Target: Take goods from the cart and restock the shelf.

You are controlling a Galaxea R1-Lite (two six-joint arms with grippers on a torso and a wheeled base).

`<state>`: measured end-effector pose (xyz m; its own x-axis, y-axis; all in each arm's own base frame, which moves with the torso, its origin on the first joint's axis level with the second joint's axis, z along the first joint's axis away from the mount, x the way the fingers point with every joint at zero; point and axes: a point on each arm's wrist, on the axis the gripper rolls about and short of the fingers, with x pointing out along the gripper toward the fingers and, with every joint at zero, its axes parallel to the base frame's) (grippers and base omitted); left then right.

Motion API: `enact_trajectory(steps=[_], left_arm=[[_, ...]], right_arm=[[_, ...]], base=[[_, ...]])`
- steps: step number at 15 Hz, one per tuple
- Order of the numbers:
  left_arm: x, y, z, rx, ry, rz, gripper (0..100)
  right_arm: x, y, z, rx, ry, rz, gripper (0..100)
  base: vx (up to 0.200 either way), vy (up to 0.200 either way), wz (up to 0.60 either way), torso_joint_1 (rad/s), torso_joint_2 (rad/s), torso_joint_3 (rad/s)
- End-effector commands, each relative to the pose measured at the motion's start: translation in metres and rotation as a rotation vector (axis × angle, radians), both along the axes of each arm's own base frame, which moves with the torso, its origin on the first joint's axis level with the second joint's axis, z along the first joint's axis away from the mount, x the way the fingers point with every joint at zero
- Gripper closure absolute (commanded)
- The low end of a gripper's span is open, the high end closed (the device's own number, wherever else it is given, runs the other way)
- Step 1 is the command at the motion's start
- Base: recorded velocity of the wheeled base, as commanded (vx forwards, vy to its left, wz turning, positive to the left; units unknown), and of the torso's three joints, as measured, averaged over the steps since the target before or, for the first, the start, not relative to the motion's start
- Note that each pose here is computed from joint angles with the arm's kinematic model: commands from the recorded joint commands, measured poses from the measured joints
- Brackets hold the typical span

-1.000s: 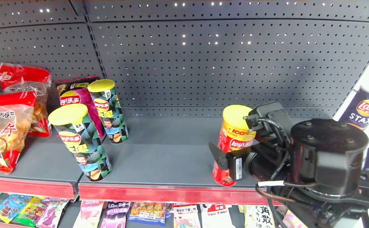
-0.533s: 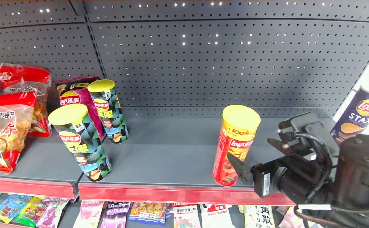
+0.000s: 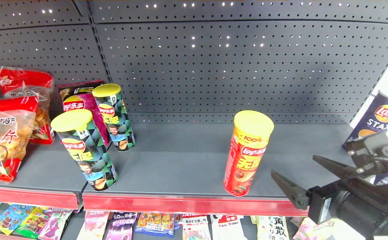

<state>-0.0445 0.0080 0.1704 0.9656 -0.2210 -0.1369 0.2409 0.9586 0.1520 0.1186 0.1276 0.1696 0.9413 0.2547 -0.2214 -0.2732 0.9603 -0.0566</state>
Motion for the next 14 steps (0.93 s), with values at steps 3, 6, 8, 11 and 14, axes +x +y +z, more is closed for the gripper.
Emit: enact_trajectory(steps=[3, 6, 8, 11, 14], left_arm=[[0.002, -0.001, 0.000, -0.001, 0.009, -0.017, 100], [0.003, -0.002, -0.001, -0.006, 0.021, -0.063, 100], [0.006, -0.003, -0.001, -0.008, 0.043, -0.101, 100], [0.007, -0.004, 0.000, -0.014, 0.050, -0.129, 100], [0.012, -0.005, 0.007, -0.023, 0.023, -0.130, 100]], right_arm=[[-0.008, -0.044, 0.001, 0.062, -0.031, -0.052, 0], [-0.033, -0.084, -0.010, 0.011, -0.100, -0.034, 0], [-0.045, -0.097, -0.015, 0.007, -0.119, -0.066, 0], [-0.064, -0.110, -0.021, -0.005, -0.099, -0.119, 0], [-0.093, -0.124, -0.029, -0.024, -0.065, -0.140, 0]], base=[[0.000, 0.000, 0.00, 0.000, 0.00, 0.000], [0.000, 0.000, 0.00, 0.000, 0.00, 0.000], [0.000, 0.000, 0.00, 0.000, 0.00, 0.000], [0.000, 0.000, 0.00, 0.000, 0.00, 0.000], [0.000, 0.000, 0.00, 0.000, 0.00, 0.000]])
